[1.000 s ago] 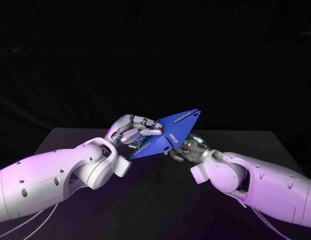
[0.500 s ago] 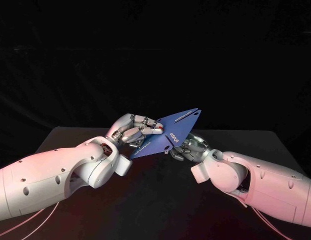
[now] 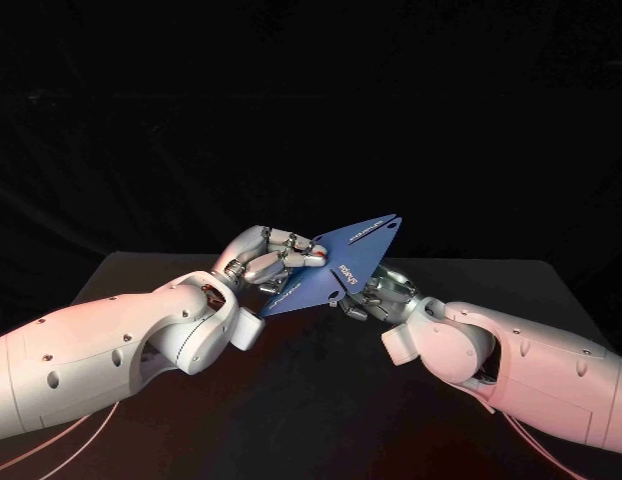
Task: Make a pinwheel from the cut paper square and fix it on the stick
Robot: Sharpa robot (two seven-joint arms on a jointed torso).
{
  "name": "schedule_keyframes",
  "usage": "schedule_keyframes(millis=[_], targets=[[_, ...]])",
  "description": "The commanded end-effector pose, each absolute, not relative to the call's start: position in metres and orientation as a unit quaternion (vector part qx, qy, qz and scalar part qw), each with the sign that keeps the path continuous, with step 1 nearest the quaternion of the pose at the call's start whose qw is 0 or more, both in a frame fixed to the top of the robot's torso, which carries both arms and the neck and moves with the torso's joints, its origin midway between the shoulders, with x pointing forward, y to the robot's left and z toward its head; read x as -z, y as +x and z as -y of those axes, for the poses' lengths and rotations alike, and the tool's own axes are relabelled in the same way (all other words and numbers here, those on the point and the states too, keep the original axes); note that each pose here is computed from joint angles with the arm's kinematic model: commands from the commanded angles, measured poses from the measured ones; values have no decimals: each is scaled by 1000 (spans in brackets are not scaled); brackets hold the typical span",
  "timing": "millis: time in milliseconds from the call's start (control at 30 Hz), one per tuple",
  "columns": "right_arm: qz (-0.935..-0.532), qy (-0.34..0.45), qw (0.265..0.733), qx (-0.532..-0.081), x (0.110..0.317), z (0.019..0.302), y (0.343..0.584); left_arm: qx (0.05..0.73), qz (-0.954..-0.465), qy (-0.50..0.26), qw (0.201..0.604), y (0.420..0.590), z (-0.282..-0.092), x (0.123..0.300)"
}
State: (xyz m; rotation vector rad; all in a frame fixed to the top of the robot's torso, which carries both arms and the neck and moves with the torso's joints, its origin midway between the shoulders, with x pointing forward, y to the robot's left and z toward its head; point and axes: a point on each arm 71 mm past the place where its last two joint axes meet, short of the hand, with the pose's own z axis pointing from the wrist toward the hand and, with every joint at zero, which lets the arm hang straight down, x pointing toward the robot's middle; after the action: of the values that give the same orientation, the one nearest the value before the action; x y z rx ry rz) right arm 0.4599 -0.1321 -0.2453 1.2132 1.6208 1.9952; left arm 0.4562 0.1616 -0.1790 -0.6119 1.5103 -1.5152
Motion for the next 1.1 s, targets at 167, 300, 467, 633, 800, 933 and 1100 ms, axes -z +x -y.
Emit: schedule_keyframes(millis=[167,300,467,633,800,933,1100], targets=[[-564,414,140,-700,244,128,458,615,-611,-242,436,455,-160,178],[-564,413,140,-701,244,128,458,615,-612,-242,435,455,-159,178],[-564,413,140,-701,244,127,458,615,-612,-242,434,455,-159,178],[-565,413,139,-701,244,127,458,615,-612,-242,435,455,-159,178],[-565,412,137,-702,244,126,458,614,-611,-243,437,456,-160,178],[-565,411,137,-702,244,126,458,612,-610,-245,439,456,-161,178],[-565,412,137,-702,244,126,458,611,-608,-248,442,456,-162,178]])
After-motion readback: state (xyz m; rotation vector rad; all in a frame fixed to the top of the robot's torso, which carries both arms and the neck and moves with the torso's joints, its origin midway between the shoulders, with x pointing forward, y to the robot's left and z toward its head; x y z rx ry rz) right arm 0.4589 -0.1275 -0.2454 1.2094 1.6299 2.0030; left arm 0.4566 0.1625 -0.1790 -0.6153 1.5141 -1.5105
